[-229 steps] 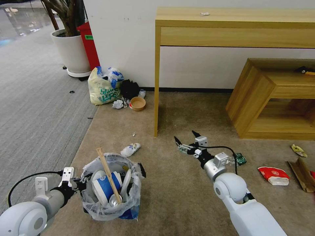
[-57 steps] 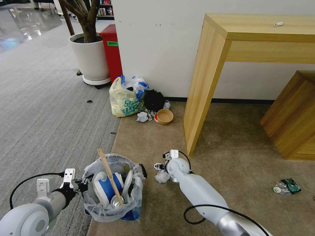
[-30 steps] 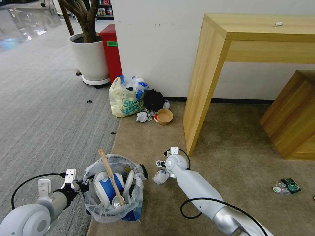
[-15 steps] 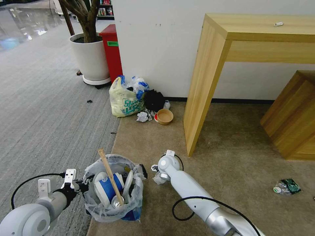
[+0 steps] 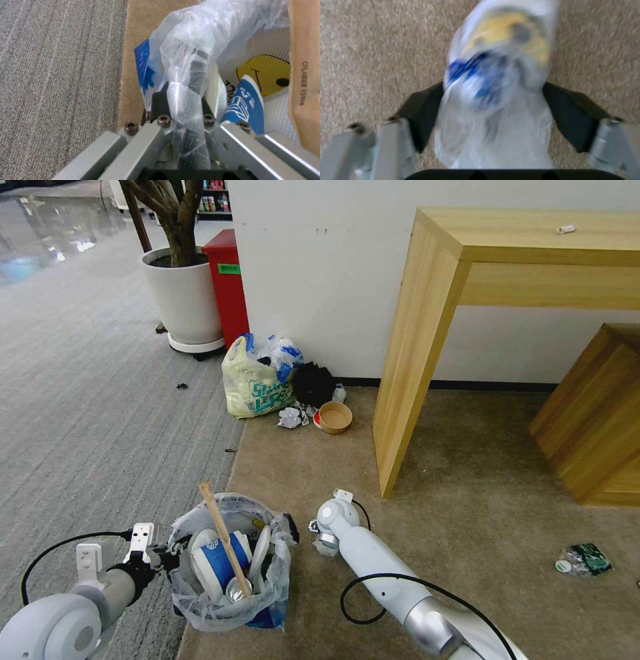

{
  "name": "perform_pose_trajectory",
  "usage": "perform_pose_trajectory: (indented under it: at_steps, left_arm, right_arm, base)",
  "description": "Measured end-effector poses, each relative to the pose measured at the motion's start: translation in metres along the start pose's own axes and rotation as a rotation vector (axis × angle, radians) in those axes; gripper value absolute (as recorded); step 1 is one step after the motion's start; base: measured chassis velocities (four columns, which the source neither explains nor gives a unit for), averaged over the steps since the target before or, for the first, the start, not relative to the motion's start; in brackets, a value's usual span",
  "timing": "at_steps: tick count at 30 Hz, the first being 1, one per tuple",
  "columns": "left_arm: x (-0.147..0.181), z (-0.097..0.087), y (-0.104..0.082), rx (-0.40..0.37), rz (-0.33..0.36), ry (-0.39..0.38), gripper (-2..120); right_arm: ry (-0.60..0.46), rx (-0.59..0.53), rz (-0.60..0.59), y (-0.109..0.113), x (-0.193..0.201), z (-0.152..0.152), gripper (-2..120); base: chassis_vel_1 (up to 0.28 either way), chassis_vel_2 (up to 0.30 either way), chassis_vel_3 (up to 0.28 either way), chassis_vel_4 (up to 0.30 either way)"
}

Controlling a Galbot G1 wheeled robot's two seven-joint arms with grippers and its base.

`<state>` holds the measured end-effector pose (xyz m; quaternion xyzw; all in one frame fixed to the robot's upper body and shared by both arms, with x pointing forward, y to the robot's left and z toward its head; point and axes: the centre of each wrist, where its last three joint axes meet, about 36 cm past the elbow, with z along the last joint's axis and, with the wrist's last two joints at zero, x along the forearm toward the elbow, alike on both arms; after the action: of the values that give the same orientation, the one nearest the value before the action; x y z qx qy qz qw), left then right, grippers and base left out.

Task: Pick up the trash bin and place the garbage on the floor into it.

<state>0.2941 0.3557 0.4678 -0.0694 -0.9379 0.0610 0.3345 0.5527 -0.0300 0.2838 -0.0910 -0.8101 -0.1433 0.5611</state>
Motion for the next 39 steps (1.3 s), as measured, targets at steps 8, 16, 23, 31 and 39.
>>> perform_pose_trajectory:
  at_steps: [8,16,23,31,39]
  left_arm:
    - [-0.002,0.001,0.0,0.003,0.0,0.002,0]
    - [-0.002,0.0,0.001,0.003,-0.001,-0.001,0]
    - [-0.002,-0.003,0.002,0.003,0.001,-0.01,0]
    - [-0.006,-0.011,0.004,-0.003,0.006,-0.021,0]
    - [-0.013,-0.017,0.006,-0.011,0.001,-0.015,0]
  right_arm:
    - [-0.05,0.034,0.012,-0.005,-0.003,0.005,43]
    - [-0.121,0.091,0.016,-0.015,-0.004,0.009,14]
    - [-0.325,0.224,-0.041,-0.042,-0.004,0.008,0]
    - [-0.575,0.357,-0.327,-0.064,0.055,-0.029,0]
    - [-0.709,0.365,-0.627,-0.075,0.125,-0.063,0]
  base:
    - [0.0,0.0,0.0,0.0]
    - [0.0,0.0,0.0,0.0]
    - [0.0,0.0,0.0,0.0]
    - [0.0,0.0,0.0,0.0]
    - [0.0,0.0,0.0,0.0]
